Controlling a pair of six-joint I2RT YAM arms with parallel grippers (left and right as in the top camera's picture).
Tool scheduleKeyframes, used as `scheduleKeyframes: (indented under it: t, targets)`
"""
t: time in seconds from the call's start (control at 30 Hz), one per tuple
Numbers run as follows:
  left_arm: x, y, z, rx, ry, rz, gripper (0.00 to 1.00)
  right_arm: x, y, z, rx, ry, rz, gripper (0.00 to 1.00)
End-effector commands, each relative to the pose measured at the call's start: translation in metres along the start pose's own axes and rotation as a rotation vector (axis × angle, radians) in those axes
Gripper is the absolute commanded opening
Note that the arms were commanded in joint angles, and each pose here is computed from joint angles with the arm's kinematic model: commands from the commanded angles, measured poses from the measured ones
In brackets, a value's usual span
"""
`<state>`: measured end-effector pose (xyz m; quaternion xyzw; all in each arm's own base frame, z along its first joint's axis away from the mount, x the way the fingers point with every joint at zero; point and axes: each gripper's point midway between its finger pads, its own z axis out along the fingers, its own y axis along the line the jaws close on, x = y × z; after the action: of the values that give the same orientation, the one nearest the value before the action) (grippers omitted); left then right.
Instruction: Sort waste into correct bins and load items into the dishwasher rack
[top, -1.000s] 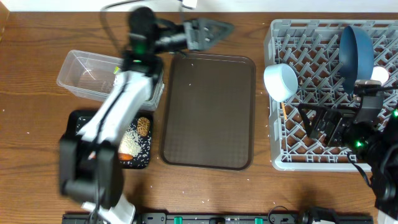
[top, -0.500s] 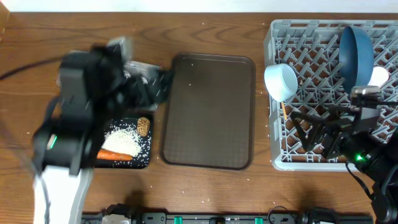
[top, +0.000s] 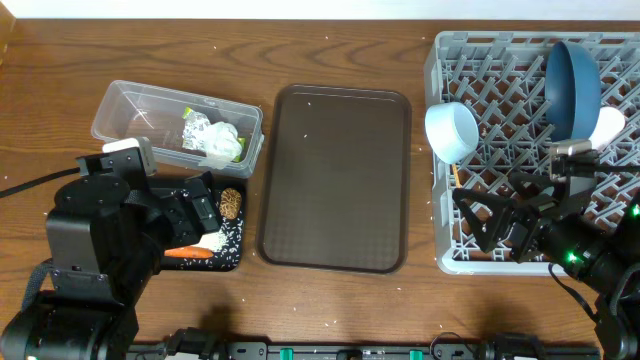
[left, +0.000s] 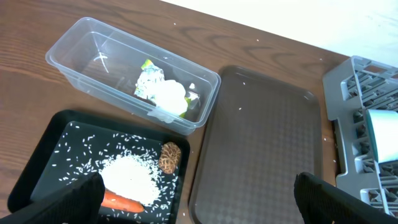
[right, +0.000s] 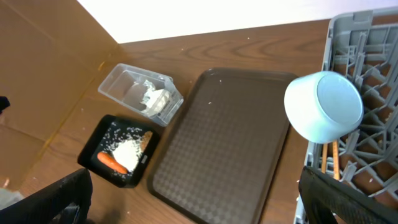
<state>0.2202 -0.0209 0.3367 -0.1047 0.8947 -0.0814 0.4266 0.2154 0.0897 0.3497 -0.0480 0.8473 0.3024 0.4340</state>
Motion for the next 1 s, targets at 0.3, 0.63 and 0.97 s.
scheduleKeyframes:
  t: [0.3,0.63,0.97]
  targets:
    - [-0.002,0.005,-0.001,-0.027,-0.012,0.018,0.98,0.010,-0.010,-0.003,0.073,0.029,0.125,0.99]
    - [-0.002,0.005,-0.001,-0.027,-0.012,0.018,0.98,0.016,-0.006,0.003,0.054,0.026,-0.520,0.99]
    - [-0.003,0.005,-0.001,-0.028,-0.012,0.018,0.98,0.071,-0.062,0.044,0.156,-0.172,-0.687,0.99]
